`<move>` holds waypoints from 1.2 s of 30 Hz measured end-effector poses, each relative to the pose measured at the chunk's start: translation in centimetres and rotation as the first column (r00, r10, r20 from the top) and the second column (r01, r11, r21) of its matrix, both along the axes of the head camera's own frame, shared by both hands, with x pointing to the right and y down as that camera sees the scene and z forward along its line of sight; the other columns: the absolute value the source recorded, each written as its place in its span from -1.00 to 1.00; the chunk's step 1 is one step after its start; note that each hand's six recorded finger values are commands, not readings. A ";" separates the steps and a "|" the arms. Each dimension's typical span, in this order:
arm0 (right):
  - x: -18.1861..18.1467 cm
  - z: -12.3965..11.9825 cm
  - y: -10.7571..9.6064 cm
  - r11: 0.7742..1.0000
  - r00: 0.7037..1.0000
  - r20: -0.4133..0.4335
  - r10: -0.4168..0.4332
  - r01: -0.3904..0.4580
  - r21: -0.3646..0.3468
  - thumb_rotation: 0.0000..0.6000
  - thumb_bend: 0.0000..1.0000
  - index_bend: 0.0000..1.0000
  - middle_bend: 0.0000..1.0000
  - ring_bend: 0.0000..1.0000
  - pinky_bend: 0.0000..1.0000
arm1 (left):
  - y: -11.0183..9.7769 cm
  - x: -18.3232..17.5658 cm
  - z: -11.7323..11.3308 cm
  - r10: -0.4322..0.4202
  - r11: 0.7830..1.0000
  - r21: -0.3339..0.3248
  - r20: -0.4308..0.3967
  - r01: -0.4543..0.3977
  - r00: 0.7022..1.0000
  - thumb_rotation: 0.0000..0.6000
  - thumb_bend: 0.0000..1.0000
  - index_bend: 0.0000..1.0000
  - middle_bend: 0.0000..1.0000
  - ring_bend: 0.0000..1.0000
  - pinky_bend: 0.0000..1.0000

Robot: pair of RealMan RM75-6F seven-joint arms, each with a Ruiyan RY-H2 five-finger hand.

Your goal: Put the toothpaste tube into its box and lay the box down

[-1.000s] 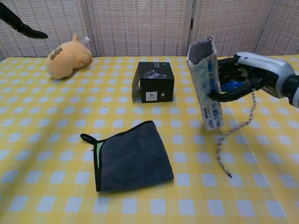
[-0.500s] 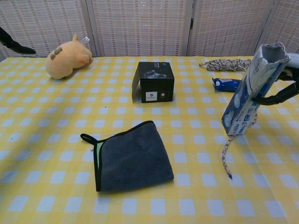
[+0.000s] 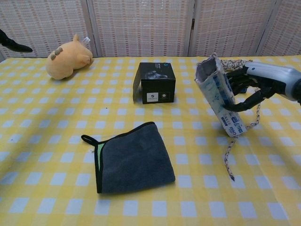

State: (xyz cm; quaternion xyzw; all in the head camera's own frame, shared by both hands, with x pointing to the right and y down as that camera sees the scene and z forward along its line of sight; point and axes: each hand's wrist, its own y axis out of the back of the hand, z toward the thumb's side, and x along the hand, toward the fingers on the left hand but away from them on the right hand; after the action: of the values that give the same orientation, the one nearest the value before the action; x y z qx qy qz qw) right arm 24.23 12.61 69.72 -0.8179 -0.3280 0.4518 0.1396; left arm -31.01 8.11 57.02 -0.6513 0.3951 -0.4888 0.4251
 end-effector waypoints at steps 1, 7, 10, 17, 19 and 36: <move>-0.5 0.2 0.0 1.000 1.000 0.002 -0.007 0.007 -0.001 1.00 -0.33 -0.05 -0.22 -0.39 -0.54 | 0.0 -0.1 -0.1 -0.002 1.000 0.001 -0.001 0.002 1.000 1.00 -0.68 -0.91 -0.89 -1.00 -1.00; -3.8 1.0 0.3 0.999 0.999 0.020 -0.039 0.040 -0.010 1.00 -0.33 -0.05 -0.22 -0.39 -0.54 | 0.1 -0.6 -0.6 -0.013 1.000 0.004 -0.003 0.013 1.000 1.00 -0.68 -0.90 -0.89 -1.00 -1.00; -4.9 1.4 0.5 0.999 0.999 0.027 -0.047 0.047 -0.015 1.00 -0.33 -0.05 -0.23 -0.39 -0.54 | 0.2 -0.7 -0.6 -0.014 1.000 -0.001 -0.002 0.014 1.000 1.00 -0.68 -0.90 -0.89 -1.00 -1.00; -6.1 2.2 1.1 0.997 0.997 0.027 -0.072 0.073 -0.033 1.00 -0.33 -0.43 -0.58 -0.56 -0.62 | 0.4 -0.7 -0.7 -0.012 1.000 -0.006 -0.005 0.012 1.000 1.00 -0.68 -0.90 -0.89 -1.00 -1.00; -6.3 2.2 1.3 0.996 0.996 0.030 -0.083 0.085 -0.038 1.00 -0.33 -0.66 -0.71 -0.65 -0.67 | 0.4 -0.7 -0.7 -0.010 1.000 -0.006 -0.004 0.010 1.000 1.00 -0.68 -0.90 -0.89 -1.00 -1.00; -2.5 -3.5 -0.1 0.987 0.994 0.015 -0.108 0.105 0.124 1.00 -0.33 -1.00 -1.00 -0.93 -0.98 | 1.0 -2.2 -1.3 -0.005 1.000 0.002 0.038 0.005 0.999 1.00 -0.68 -0.91 -0.89 -1.00 -1.00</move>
State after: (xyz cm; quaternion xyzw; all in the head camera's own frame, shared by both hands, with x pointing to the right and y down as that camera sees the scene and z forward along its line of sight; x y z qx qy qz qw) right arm 21.72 12.54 66.21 -0.8289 -0.3126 0.4135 0.2100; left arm -33.19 9.15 55.70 -0.6405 0.3890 -0.5018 0.4320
